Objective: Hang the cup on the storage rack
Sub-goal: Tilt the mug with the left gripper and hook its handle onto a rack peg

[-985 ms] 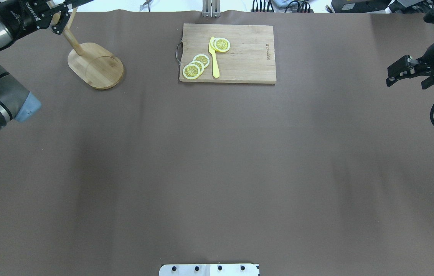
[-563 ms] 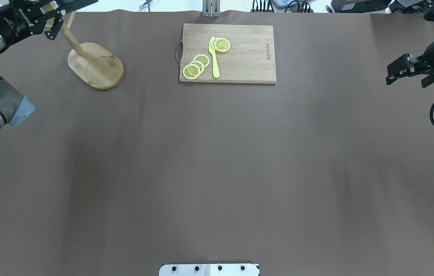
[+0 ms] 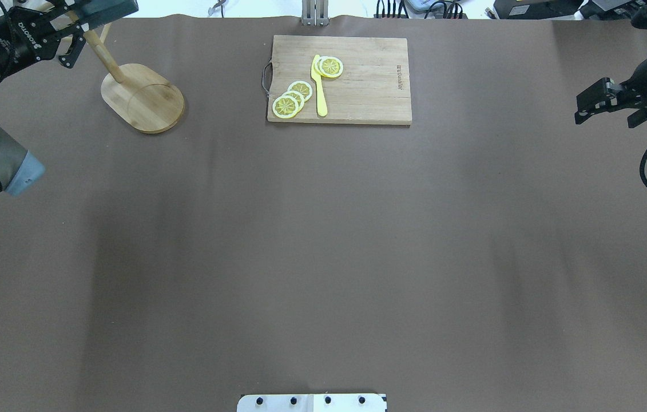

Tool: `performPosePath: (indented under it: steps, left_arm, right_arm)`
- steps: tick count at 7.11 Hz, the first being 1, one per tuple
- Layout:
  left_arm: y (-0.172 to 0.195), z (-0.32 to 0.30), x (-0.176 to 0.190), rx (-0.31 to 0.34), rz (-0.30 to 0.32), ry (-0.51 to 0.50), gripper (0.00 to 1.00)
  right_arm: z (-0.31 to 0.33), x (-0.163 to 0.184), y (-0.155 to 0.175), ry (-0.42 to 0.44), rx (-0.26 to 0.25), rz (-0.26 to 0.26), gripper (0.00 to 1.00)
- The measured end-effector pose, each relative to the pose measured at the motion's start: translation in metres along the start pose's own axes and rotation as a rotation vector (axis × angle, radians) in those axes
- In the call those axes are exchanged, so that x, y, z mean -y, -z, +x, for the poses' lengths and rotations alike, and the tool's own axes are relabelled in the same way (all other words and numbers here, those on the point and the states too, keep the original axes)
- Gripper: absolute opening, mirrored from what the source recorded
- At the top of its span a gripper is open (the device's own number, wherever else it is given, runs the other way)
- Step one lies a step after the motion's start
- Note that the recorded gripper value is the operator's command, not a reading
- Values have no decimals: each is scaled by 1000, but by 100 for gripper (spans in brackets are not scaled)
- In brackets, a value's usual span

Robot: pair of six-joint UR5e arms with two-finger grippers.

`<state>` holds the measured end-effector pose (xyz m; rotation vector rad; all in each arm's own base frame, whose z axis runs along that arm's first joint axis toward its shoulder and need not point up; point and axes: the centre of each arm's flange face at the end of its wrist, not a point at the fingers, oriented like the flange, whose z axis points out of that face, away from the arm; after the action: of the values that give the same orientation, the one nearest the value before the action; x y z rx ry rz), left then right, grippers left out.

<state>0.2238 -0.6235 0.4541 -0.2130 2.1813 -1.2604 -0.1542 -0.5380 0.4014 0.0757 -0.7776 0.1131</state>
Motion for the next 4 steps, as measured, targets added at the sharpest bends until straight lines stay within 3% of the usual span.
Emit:
performPosePath:
  steps: [4]
  left_arm:
    - [12,-7,8,24,-43,3,0]
  right_arm:
    - [-3,2,1,1,2,2,100]
